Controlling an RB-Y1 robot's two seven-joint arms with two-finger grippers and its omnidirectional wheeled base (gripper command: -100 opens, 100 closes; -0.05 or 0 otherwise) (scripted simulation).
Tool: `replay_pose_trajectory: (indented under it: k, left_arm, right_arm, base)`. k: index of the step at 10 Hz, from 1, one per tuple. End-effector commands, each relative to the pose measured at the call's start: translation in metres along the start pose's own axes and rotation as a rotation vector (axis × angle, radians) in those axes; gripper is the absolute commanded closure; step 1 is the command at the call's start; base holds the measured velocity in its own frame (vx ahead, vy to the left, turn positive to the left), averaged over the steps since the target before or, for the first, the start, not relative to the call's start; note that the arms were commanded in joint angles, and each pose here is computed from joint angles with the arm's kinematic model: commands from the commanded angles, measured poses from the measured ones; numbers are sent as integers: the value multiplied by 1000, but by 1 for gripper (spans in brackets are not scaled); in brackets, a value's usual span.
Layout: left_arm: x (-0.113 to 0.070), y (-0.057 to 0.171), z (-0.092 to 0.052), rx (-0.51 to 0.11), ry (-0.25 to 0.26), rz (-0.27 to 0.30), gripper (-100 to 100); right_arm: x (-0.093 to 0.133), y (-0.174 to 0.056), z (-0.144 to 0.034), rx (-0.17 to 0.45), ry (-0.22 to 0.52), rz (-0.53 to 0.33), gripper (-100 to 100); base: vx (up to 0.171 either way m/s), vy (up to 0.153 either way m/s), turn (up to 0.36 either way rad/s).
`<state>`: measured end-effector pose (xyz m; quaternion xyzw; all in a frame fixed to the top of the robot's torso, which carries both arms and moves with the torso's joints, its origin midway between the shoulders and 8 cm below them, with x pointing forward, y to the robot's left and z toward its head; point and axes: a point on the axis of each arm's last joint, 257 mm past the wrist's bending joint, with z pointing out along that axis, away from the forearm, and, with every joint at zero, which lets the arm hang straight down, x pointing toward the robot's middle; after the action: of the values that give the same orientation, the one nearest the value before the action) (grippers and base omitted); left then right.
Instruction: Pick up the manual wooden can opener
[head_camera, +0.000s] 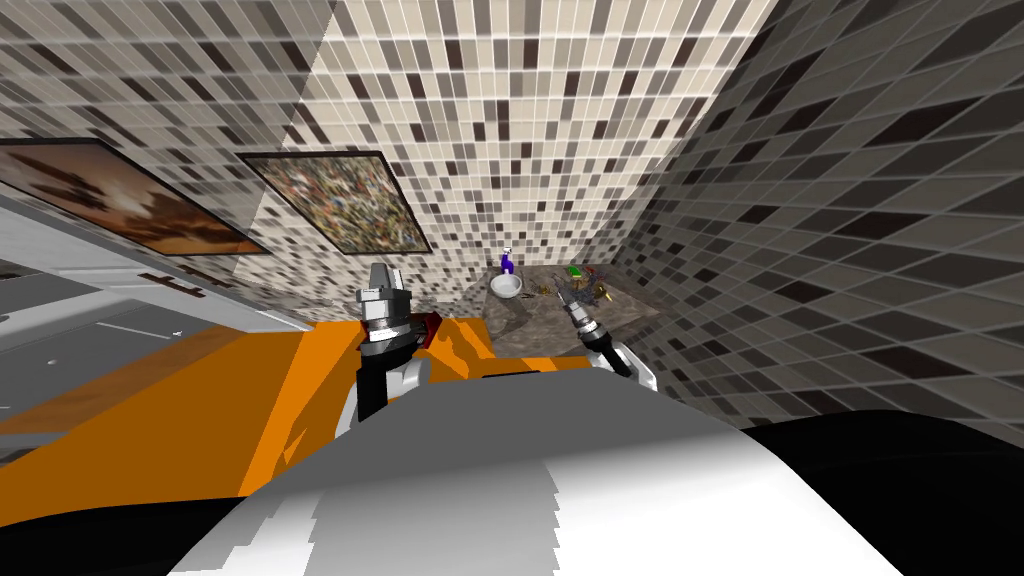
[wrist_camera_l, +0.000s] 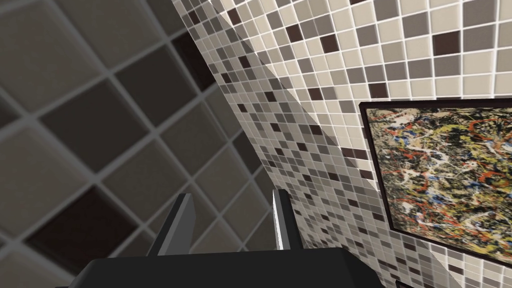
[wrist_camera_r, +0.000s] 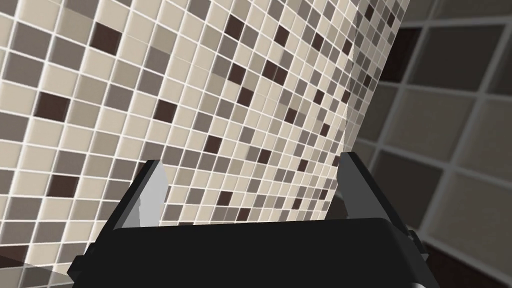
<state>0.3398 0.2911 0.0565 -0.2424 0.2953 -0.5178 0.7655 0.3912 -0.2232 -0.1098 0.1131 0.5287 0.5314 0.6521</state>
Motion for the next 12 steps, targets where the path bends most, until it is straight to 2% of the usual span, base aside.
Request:
replay_pose_trajectory:
  k: [1, 3, 4, 6, 7, 9, 10, 12]
  left_arm:
    - [0, 0, 0, 0, 0, 0, 0]
    - [0, 0, 0, 0, 0, 0, 0]
    - [0, 0, 0, 0, 0, 0, 0]
    - [0, 0, 0, 0, 0, 0, 0]
    - [0, 0, 0, 0, 0, 0, 0]
    - [0, 0, 0, 0, 0, 0, 0]
    - [0, 0, 0, 0, 0, 0, 0]
    - [0, 0, 0, 0, 0, 0, 0]
  right_arm:
    - [5, -5, -4, -1, 40, -44, -100]
    - [16, -16, -11, -20, 138, -160, -100]
    - [16, -22, -15, -7, 154, -169, -100]
    - [25, -38, -24, -21, 255, -284, -100]
    - [24, -44, -27, -10, 271, -294, -100]
    - [28, -67, -41, -8, 381, -410, -100]
    - [26, -69, -43, -5, 392, -418, -100]
    - [27, -91, -57, -3, 499, -529, -100]
  base:
    - [-23, 70, -16]
    - [-23, 73, -15]
    - [-19, 62, -7]
    - [-22, 80, 13]
    - [-29, 73, 4]
    - [-26, 82, 50]
    - [-14, 63, 20]
    - [-19, 79, 99]
